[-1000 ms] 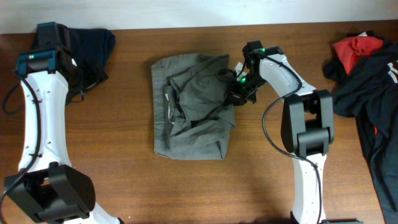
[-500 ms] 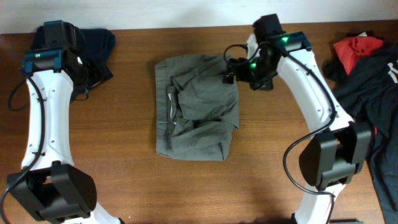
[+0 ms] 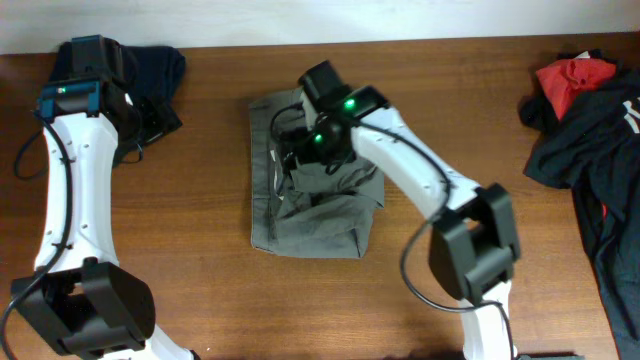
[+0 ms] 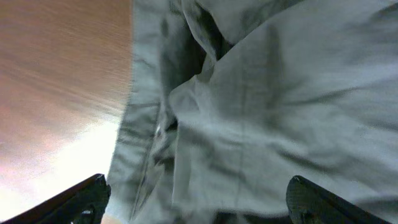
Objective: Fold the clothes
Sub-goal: 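Press the center of the folded shorts down with the right gripper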
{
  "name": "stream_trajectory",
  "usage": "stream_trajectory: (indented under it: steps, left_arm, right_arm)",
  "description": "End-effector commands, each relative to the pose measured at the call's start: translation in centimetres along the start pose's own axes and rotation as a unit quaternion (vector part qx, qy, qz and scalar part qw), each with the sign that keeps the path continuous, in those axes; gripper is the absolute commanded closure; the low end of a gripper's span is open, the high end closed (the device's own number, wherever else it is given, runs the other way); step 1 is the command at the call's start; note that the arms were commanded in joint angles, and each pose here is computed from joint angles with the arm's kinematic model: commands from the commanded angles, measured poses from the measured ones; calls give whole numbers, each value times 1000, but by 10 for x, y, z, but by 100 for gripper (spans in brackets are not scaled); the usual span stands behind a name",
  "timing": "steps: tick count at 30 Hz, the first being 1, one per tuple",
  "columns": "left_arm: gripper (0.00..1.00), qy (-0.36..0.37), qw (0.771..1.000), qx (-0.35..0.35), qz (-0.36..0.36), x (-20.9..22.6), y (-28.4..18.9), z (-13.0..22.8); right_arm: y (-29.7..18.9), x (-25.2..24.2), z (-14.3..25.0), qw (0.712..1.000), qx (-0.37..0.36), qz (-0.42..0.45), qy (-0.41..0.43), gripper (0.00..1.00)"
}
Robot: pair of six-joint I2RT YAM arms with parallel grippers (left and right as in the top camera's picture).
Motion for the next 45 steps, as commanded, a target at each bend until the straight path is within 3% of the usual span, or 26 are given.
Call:
stream_trajectory:
  steps: [1,4,7,9,11,14,16,18,26,35,42,45]
  left_arm:
    - [1,-9,1000,12,-4,3,8,1]
    - [1,-9,1000,12,-5,3,8,1]
    - [1,-9,1000,13,-5,3,8,2]
    - [1,-9,1000,13,-5,3,8,2]
    - [1,-9,1000,13,-5,3,8,2]
    - [1,-9,1000,15,-6,4,8,2]
    - [1,-9,1000,16,-7,4,8,3]
    - [1,-9,1000,17,-7,4,8,3]
    - [1,-9,1000,17,-7,4,8,3]
    - [1,-9,1000,17,-7,4,8,3]
    - [1,-9,1000,17,-7,4,8,3]
    - [1,-8,1000,21,-9,5,8,4]
  right_arm:
    - [27,-1,5,996,5,85,-11,7]
    - [37,7,12,988,-1,148,-37,6]
    - [42,20,15,988,-3,147,-52,7]
    - [46,26,17,988,-2,145,-58,23]
    - [48,26,18,988,-1,145,-59,46]
    - [48,26,18,988,0,145,-59,67]
    - [48,27,18,988,1,143,-59,88]
    - [48,28,19,989,3,137,-58,96]
    - [35,36,15,991,-1,116,-59,96]
    - [12,81,12,994,28,-77,-67,96]
    - [33,82,26,994,59,-69,-69,95]
    - [46,78,29,993,73,-63,-65,70]
Point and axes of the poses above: each gripper's point midway between its finger pads, its own y axis out along the fingers, its own x axis along the line the jaws close on, z = x × y, the point moved 8 cm from there along -y, back along the fingers, and after that the axes turned 6 degrees about -y, right-handed, at the moved point
